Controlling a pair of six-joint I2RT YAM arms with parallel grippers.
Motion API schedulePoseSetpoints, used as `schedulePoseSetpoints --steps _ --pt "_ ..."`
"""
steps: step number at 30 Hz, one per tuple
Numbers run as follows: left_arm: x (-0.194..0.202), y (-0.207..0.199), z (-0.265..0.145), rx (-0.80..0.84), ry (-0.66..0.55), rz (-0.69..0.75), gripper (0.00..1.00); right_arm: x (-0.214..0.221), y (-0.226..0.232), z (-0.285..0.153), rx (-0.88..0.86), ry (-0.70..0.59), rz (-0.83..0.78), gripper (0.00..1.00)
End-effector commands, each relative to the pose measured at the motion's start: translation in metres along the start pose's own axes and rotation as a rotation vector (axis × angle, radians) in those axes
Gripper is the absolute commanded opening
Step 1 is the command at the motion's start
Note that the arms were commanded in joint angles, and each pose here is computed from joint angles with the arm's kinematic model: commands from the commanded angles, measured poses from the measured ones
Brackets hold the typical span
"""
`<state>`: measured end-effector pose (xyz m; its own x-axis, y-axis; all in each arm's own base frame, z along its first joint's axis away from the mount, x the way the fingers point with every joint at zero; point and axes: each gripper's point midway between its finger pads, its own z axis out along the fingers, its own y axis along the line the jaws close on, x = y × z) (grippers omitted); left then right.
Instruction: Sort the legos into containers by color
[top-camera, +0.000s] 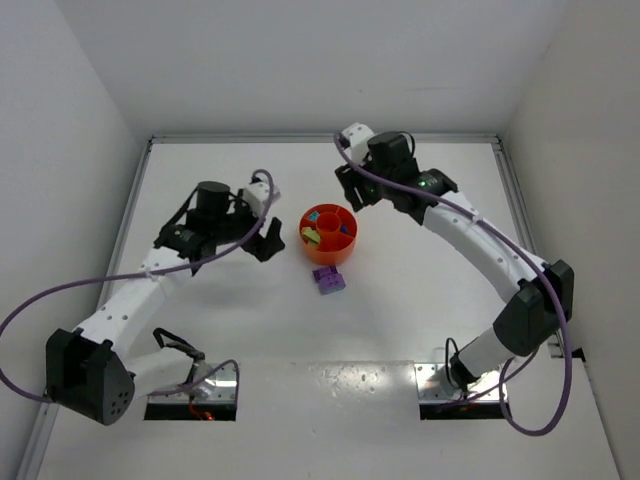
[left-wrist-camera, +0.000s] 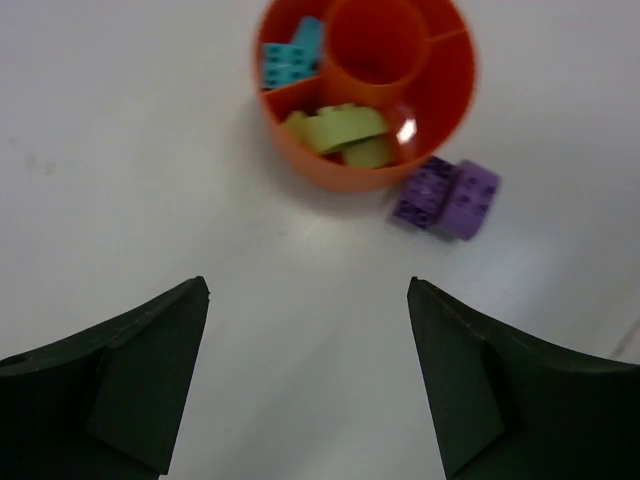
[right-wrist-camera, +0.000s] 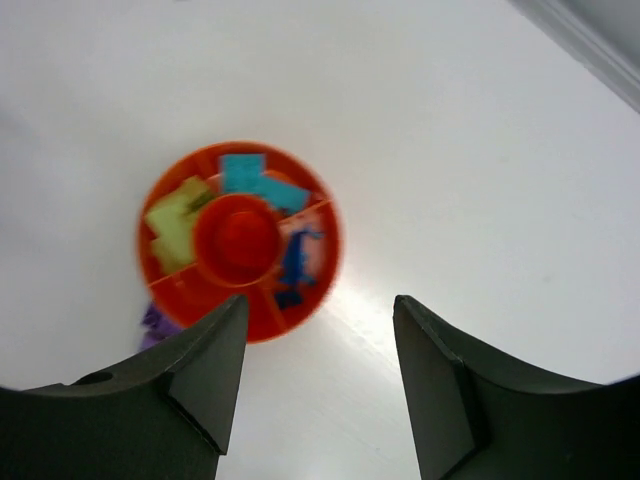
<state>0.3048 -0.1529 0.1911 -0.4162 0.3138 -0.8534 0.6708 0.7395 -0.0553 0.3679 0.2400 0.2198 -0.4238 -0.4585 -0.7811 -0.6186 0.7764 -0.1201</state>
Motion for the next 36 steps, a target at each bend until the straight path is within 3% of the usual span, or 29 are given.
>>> schedulePoseSetpoints --steps 1,5,9,11,21,36 --pt "0.003 -0.068 0.002 0.236 -0.003 0.104 0.83 -0.015 -0.06 -0.01 0.2 -0.055 0.096 0.61" --pt "0.031 -0.118 0.008 0.339 0.067 0.135 0.73 -0.004 -0.091 -0.014 0.237 -0.052 0.166 0.61" --pt "0.054 -0.125 0.024 0.29 0.154 0.157 0.71 0.001 -0.105 -0.016 0.232 -0.055 0.207 0.61" --pt "0.047 -0.138 0.028 0.308 0.143 0.213 0.71 0.006 -0.111 -0.017 0.235 -0.046 0.229 0.61" --pt "0.052 -0.148 0.078 0.249 0.262 0.227 0.71 0.015 -0.114 -0.019 0.192 -0.038 0.263 0.61" --pt "0.072 -0.152 0.118 0.234 0.372 0.255 0.71 0.024 -0.116 -0.017 0.17 -0.027 0.29 0.61"
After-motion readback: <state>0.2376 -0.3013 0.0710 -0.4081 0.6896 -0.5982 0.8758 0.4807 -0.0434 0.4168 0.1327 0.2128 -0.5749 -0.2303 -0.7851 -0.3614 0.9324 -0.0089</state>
